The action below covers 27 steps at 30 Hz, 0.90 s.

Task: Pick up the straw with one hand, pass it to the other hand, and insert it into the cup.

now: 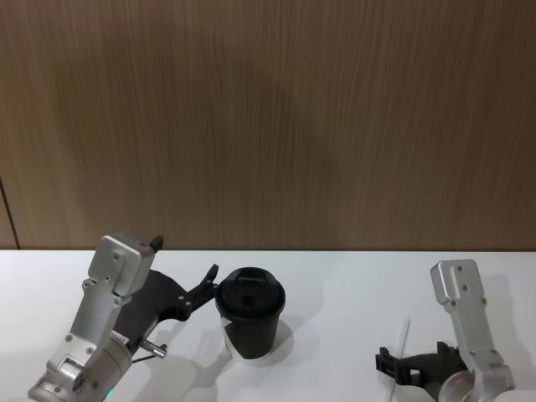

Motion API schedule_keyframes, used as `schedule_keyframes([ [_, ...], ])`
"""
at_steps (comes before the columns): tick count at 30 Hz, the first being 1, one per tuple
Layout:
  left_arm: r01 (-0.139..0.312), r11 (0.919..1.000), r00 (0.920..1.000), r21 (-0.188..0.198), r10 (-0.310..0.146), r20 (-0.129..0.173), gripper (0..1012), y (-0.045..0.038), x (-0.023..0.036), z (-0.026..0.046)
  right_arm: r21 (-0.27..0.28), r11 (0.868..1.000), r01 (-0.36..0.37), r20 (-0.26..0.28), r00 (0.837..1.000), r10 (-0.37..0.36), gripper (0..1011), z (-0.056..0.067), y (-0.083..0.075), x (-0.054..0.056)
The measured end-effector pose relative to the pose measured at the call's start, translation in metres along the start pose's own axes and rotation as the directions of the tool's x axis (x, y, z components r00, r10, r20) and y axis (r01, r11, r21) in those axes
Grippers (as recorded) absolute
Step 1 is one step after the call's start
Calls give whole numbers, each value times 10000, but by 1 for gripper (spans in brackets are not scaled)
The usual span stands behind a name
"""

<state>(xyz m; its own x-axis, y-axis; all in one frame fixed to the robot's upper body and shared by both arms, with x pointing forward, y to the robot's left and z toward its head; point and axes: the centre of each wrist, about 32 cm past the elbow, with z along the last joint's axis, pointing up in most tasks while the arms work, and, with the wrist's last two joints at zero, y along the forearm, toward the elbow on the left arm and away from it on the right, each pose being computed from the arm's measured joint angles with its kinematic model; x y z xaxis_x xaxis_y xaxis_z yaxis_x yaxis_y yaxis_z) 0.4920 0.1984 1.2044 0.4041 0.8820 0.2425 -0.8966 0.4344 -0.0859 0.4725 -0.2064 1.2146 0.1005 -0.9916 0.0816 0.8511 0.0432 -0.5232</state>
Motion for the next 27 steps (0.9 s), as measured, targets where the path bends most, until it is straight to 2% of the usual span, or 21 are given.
schedule_keyframes([
  [15,0,10000,10000,0,0,-1,1003,0,0,0,-115,9994,-329,113,9994,330,1001,1,-142,10],
  [27,-1,10000,10000,-1,1,-1,1003,0,0,0,-246,9984,-500,219,9985,506,1001,-30,-188,-18],
])
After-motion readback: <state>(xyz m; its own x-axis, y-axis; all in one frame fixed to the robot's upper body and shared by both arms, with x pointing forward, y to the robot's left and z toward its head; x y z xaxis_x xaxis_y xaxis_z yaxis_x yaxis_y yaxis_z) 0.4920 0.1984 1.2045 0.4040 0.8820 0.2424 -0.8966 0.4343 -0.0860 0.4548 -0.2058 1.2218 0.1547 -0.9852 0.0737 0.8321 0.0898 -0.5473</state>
